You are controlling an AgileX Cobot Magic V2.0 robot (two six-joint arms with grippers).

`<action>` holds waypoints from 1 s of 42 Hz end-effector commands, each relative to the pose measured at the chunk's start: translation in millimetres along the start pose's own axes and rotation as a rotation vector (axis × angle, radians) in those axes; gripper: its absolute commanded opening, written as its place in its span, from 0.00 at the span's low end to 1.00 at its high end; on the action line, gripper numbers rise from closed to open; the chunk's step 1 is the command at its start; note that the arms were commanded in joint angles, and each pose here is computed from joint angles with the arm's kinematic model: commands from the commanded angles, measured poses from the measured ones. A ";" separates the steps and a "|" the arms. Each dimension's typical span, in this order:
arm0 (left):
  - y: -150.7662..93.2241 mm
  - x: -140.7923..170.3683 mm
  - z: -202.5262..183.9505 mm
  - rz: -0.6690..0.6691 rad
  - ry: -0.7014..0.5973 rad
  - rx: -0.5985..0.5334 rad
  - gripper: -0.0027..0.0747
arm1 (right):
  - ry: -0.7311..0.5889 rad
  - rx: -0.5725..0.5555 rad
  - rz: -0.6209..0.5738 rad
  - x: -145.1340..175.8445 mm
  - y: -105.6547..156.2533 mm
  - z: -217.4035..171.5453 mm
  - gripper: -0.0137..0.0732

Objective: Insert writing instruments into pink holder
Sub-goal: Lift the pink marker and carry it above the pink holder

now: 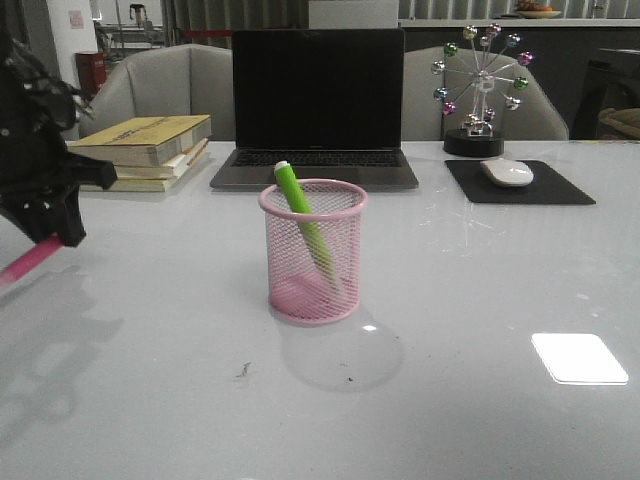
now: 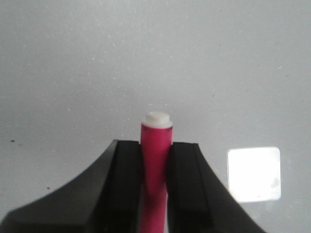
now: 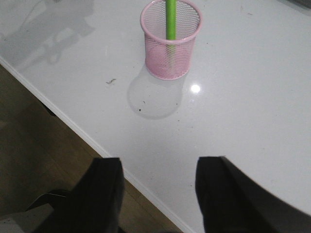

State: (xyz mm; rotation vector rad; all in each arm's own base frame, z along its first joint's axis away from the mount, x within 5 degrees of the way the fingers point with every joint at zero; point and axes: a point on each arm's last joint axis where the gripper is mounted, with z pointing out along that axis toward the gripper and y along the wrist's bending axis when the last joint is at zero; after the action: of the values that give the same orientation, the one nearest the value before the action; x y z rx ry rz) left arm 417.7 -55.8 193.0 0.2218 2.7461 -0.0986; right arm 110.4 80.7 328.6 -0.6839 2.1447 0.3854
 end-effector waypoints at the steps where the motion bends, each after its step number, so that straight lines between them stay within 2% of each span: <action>1: -15.8 -7.5 -72.7 0.061 -0.284 0.007 0.15 | -0.092 0.010 -0.006 -12.9 -0.7 -6.4 0.68; 9: -39.0 25.2 -122.7 0.091 -0.547 0.032 0.15 | -0.092 0.010 -0.006 -12.9 -0.7 -6.4 0.68; 17: -70.8 57.5 -158.4 0.065 -0.869 0.129 0.15 | -0.092 0.010 -0.006 -12.9 -0.7 -6.4 0.68; 24: -105.9 76.5 -162.3 0.034 -1.051 0.245 0.15 | -0.092 0.010 -0.006 -12.9 -0.7 -6.4 0.68; 33: -169.5 85.0 -158.1 0.095 -1.251 0.403 0.15 | -0.092 0.010 -0.006 -12.9 -0.7 -6.4 0.68; 38: -196.0 86.9 -142.9 0.112 -1.328 0.442 0.15 | -0.092 0.010 -0.006 -12.9 -0.7 -6.4 0.68; 42: -211.9 84.2 -125.2 0.125 -1.332 0.452 0.15 | -0.092 0.010 -0.006 -12.9 -0.7 -6.4 0.68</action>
State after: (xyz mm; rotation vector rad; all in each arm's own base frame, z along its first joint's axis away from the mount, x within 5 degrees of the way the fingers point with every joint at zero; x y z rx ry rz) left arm 257.1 -229.6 263.8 0.3597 1.5306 -0.5492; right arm 110.4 80.7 328.6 -0.6839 2.1447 0.3854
